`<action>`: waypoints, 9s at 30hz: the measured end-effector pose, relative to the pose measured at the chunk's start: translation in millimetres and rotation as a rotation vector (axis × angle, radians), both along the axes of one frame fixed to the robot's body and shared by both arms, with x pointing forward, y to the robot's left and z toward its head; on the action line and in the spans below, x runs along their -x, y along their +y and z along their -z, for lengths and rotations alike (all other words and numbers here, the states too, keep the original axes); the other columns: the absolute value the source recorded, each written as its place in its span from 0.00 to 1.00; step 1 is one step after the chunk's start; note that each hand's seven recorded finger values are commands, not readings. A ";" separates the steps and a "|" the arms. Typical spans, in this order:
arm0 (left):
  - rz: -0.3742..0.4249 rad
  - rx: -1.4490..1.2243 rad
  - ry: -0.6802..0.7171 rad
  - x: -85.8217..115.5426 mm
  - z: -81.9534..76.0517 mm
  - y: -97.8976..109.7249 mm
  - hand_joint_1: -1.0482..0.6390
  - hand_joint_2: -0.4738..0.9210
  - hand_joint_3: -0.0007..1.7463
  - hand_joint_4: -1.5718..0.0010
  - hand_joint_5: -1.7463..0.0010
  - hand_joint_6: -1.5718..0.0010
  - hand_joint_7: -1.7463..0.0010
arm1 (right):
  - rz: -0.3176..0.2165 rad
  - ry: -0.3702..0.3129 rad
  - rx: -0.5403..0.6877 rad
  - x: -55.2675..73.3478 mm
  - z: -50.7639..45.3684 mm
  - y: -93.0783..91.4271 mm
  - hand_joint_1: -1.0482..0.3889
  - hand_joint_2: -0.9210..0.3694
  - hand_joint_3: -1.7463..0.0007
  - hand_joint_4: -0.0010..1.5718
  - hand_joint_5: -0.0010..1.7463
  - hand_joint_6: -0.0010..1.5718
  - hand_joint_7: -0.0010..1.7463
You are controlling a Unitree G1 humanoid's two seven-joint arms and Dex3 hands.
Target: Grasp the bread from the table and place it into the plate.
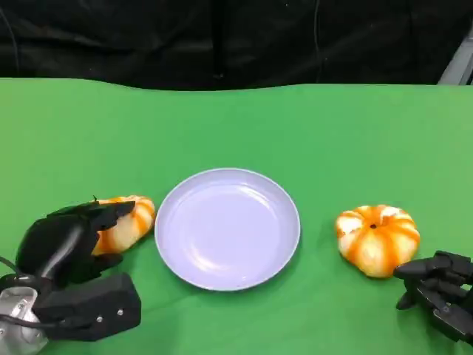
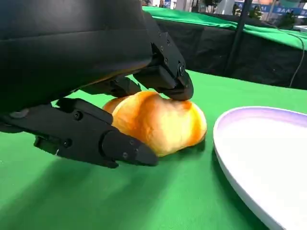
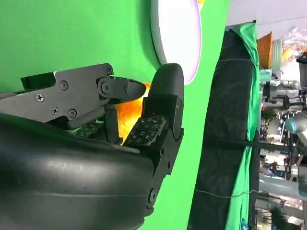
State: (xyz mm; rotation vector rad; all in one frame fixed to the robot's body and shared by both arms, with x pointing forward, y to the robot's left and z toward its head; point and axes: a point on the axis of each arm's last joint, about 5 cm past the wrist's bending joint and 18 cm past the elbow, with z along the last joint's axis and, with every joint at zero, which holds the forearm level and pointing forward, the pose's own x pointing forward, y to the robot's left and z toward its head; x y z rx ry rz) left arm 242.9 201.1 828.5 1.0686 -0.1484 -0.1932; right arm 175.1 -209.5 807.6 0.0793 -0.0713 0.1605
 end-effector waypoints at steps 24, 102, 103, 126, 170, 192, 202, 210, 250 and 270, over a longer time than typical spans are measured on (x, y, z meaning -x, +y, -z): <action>-0.103 0.054 -0.066 -2.6 0.8 -6.9 0.61 1.00 0.03 0.52 0.15 0.13 0.93 | 0.004 0.000 0.001 0.0 0.0 -0.1 0.70 0.00 0.81 0.50 0.74 0.65 0.32; 0.210 0.316 -0.382 0.0 -12.0 -84.1 0.63 0.79 0.32 0.38 0.37 0.23 0.74 | 0.009 -0.002 0.020 -0.5 0.0 1.4 0.70 0.00 0.80 0.50 0.74 0.66 0.29; 0.212 0.318 -0.382 -0.6 -12.4 -84.7 0.63 0.79 0.31 0.38 0.38 0.22 0.74 | 0.009 -0.002 0.020 -0.5 0.0 1.4 0.70 0.00 0.80 0.50 0.74 0.66 0.29; 0.276 0.274 -0.226 -4.6 -7.7 -99.3 0.62 0.94 0.11 0.42 0.38 0.23 0.80 | 0.007 -0.004 0.020 -0.5 -0.1 1.4 0.69 0.00 0.82 0.52 0.72 0.68 0.28; 0.286 0.328 -0.071 -17.8 -22.9 -87.6 0.06 1.00 0.42 0.59 1.00 0.69 1.00 | 0.013 -0.003 0.029 -0.5 -0.1 1.8 0.70 0.00 0.81 0.52 0.70 0.68 0.25; 0.228 1.059 -0.021 -8.7 -29.9 -47.2 0.14 1.00 0.35 0.51 0.99 0.64 0.99 | 0.000 -0.003 0.025 -1.2 -0.1 2.0 0.72 0.00 0.80 0.51 0.72 0.69 0.25; 0.139 1.339 0.014 0.2 -19.0 -25.1 0.15 1.00 0.33 0.48 0.98 0.63 0.99 | -0.001 -0.002 0.019 -1.0 0.2 1.6 0.72 0.00 0.80 0.51 0.74 0.68 0.26; 0.065 1.437 0.025 12.0 -9.8 -7.2 0.17 1.00 0.34 0.48 0.98 0.62 0.99 | -0.003 -0.002 0.018 -1.1 0.2 1.5 0.71 0.00 0.80 0.50 0.74 0.68 0.26; 0.050 1.166 0.259 41.7 18.7 20.9 0.57 1.00 0.07 0.28 0.95 0.26 0.95 | -0.008 0.002 0.004 0.0 0.7 -0.5 0.70 0.00 0.80 0.51 0.75 0.67 0.29; 0.025 1.116 0.276 42.0 19.3 20.4 0.65 0.79 0.61 0.48 0.12 0.41 0.30 | -0.001 0.002 0.004 0.0 0.7 -0.5 0.68 0.00 0.81 0.51 0.75 0.66 0.30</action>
